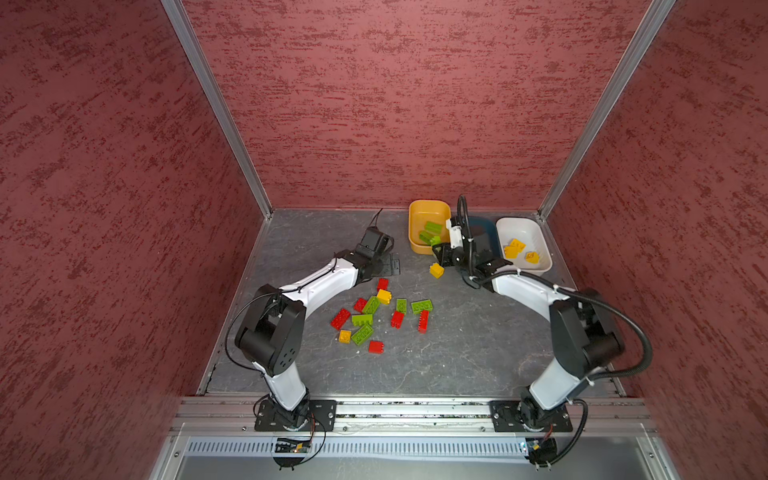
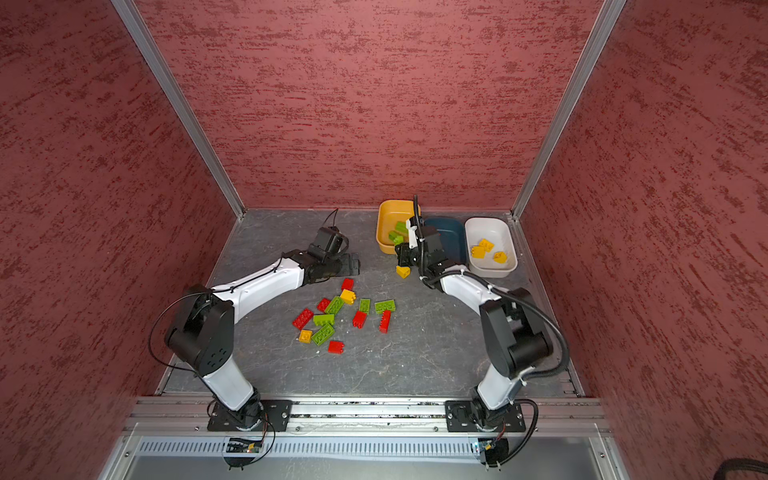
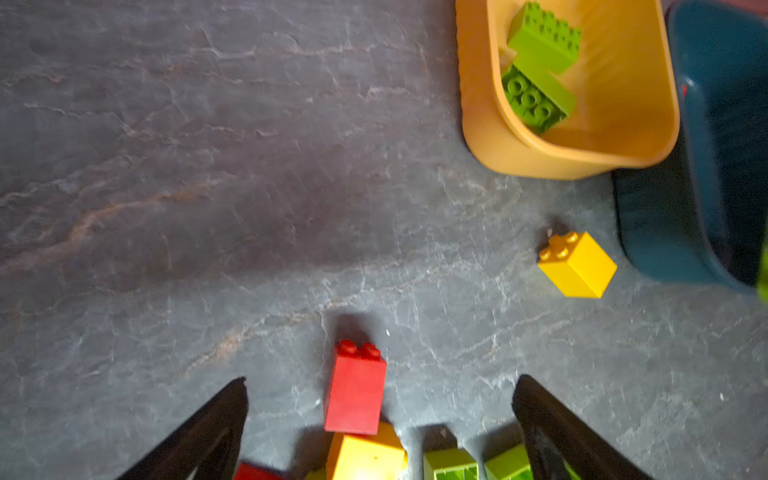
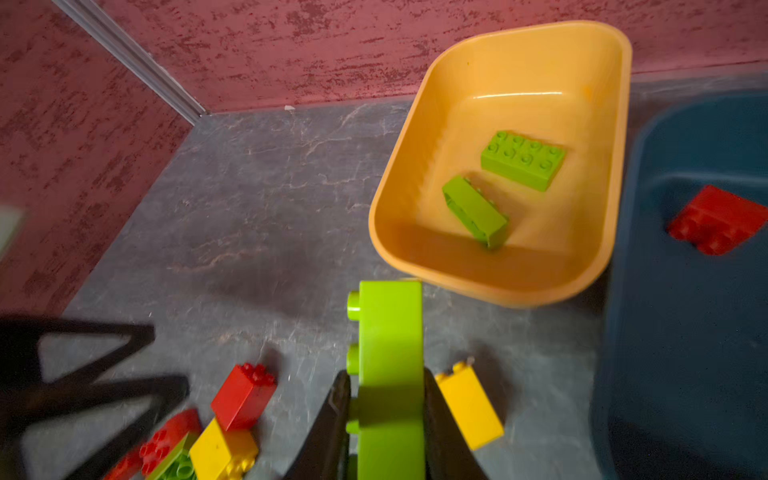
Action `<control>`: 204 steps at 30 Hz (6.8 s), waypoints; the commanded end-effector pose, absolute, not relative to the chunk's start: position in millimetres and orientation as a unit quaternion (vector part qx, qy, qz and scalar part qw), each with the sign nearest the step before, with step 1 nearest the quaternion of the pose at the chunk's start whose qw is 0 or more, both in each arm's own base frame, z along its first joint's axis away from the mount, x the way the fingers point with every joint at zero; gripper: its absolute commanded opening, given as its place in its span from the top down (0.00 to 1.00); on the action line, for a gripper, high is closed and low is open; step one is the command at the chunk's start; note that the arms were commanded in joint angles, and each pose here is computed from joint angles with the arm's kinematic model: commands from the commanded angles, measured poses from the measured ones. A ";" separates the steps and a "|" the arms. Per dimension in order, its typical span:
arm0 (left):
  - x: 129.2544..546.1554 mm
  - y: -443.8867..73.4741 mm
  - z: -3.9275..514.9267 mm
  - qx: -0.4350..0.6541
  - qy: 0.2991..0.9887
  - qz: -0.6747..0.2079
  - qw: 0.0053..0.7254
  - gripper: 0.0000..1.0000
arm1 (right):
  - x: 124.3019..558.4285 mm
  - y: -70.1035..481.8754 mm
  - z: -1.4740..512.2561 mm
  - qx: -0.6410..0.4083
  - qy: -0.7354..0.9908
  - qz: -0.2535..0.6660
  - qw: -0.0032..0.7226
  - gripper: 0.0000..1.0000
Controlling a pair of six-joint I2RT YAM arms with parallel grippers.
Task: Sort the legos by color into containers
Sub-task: 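Carry the green brick into the yellow tub while the left gripper moves to the pile, then grasp a red brick with the left gripper while the right gripper withdraws, then carry the red brick with the left gripper into the teal tub and release, then lower the right gripper onto a red brick in the pile and grasp, then carry the red brick with the right gripper into the teal tub and release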
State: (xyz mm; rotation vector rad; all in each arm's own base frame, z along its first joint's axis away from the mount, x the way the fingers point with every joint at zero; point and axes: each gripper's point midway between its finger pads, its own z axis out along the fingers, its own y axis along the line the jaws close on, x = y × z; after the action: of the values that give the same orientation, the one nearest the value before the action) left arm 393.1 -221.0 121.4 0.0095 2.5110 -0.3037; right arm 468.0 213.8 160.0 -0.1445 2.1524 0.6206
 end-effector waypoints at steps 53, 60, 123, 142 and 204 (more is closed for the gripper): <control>261.0 -281.0 29.6 0.179 0.976 -0.033 0.121 0.61 | 377.6 101.9 185.2 0.155 0.820 0.213 0.508 0.01; 272.3 -298.5 61.0 0.193 0.963 -0.059 0.178 0.78 | 365.0 78.8 177.7 0.180 0.826 0.161 0.509 0.01; 496.3 -539.4 170.8 0.096 0.819 -0.459 0.331 0.26 | 326.2 35.3 151.0 0.256 0.824 0.097 0.497 0.01; 476.5 -416.0 216.2 0.052 0.853 -0.331 0.401 0.01 | 303.7 125.7 97.8 0.128 0.902 0.238 0.336 0.05; 445.2 -209.6 157.7 -0.141 0.893 -0.168 0.394 0.01 | 371.0 142.6 166.7 0.019 0.889 0.199 0.412 0.87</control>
State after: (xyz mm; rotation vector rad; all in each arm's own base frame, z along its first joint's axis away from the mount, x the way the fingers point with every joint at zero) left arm 442.6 -213.1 151.0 -0.3338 2.2821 -0.4421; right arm 347.7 156.7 145.9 0.0465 2.3191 0.4675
